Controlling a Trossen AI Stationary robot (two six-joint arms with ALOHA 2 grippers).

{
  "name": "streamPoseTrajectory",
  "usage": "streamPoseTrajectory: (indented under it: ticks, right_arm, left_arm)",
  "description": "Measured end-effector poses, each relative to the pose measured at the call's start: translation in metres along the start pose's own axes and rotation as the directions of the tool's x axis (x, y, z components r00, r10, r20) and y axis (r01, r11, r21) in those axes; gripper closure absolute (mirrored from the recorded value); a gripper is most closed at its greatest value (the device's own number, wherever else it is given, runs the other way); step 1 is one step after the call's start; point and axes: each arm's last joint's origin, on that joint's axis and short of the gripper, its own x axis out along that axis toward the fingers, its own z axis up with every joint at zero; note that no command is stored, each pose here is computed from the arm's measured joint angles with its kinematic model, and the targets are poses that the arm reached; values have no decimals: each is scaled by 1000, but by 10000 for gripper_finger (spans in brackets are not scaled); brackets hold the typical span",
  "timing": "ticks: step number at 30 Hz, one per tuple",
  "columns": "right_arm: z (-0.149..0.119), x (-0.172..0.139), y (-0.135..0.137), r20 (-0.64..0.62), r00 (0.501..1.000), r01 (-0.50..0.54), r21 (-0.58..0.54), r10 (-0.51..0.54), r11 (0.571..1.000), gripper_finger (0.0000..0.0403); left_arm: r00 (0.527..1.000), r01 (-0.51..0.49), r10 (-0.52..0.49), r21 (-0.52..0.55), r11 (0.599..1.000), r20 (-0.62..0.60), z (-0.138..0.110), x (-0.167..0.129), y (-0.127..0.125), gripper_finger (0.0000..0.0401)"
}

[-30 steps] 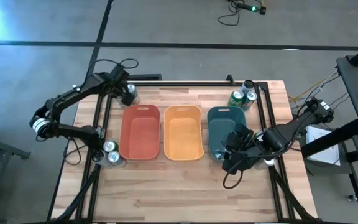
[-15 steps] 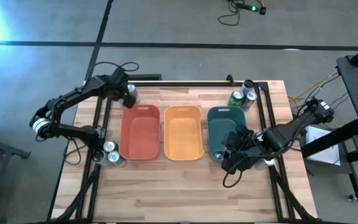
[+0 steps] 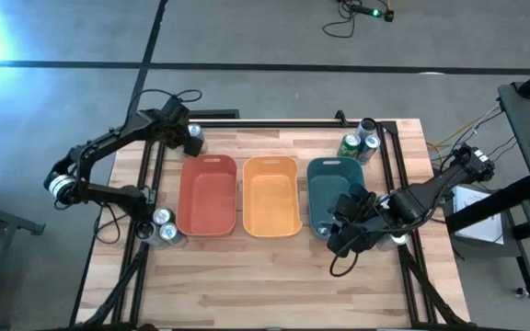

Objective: Sort soda cans
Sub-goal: Put the top left white soda can into the orange bin

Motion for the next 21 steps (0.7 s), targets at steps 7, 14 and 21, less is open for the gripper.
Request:
streamPoseTrajectory:
  ticks: [7,14,21]
  right_arm:
    - [0,0,0,-2,1000,-2,10,2,1000,202]
    - [2,1,-1,35,999,28,-16,-27,999,202]
    - [8,4,-5,56,997,45,-9,-44,999,202]
  left_arm:
    - [999,4,-4,-2,1000,-43,-8,-10,2,160]
    - [996,-30,29,18,999,80,-11,-60,9,160]
    - [990,-29,26,17,999,140,-16,-100,13,161]
